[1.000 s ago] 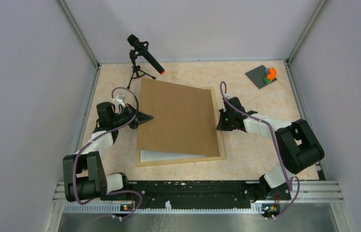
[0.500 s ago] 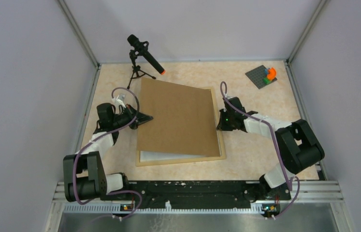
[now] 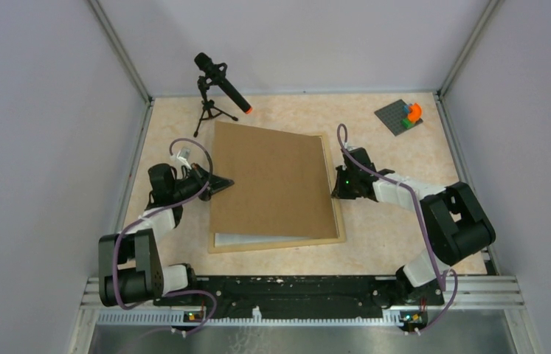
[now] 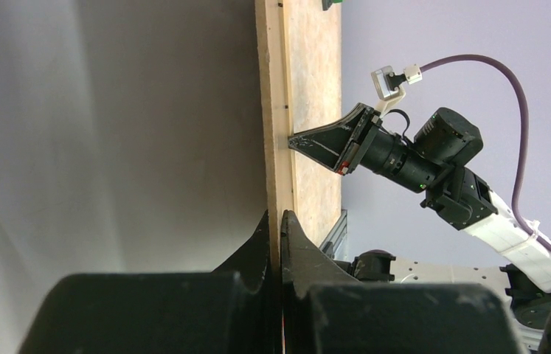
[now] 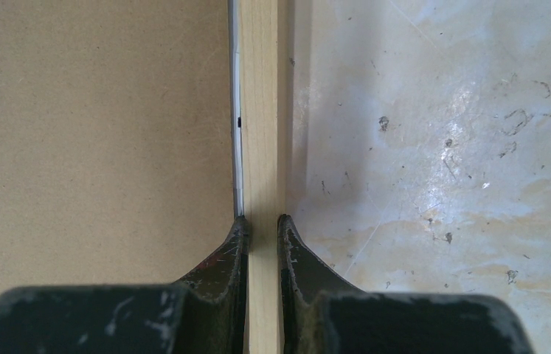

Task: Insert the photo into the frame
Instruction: Place the photo frame item in the photo frame.

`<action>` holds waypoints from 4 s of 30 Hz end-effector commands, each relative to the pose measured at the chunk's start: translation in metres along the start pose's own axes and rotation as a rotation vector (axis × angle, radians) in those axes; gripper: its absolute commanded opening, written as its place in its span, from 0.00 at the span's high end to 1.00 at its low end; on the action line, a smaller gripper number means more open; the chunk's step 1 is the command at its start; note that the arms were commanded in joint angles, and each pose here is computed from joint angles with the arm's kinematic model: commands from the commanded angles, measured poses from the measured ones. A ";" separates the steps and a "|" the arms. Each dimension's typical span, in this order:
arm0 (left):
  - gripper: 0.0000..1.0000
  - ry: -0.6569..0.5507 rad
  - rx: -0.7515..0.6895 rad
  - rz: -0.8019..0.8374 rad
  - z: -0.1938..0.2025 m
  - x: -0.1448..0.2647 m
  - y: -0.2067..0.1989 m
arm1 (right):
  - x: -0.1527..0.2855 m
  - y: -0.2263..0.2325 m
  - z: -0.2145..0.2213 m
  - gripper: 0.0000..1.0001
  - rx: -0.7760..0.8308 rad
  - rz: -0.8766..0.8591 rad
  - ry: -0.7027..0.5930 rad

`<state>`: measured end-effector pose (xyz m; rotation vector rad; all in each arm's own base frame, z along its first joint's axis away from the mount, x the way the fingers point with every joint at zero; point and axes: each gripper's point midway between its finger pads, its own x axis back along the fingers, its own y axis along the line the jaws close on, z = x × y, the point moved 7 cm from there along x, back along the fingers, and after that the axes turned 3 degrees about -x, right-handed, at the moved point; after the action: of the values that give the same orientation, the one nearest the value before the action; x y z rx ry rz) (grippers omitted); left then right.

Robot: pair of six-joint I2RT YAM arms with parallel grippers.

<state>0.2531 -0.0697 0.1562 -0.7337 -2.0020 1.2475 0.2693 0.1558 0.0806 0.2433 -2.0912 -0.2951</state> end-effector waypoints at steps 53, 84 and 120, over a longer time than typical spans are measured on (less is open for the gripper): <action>1.00 -0.018 -0.096 -0.015 -0.005 -0.015 0.021 | 0.013 0.008 0.000 0.64 -0.161 -0.270 0.093; 0.37 0.127 -0.303 -0.735 -0.008 -0.033 0.035 | 0.005 0.009 0.006 0.67 -0.120 -0.324 0.098; 0.02 0.269 -0.369 -0.799 0.003 -0.039 0.018 | 0.001 0.011 0.005 0.70 -0.109 -0.351 0.103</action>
<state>0.2861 -0.0814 0.1419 -0.1263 -2.0603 0.3240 0.2614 0.1589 0.0764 0.4983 -1.9112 -0.5839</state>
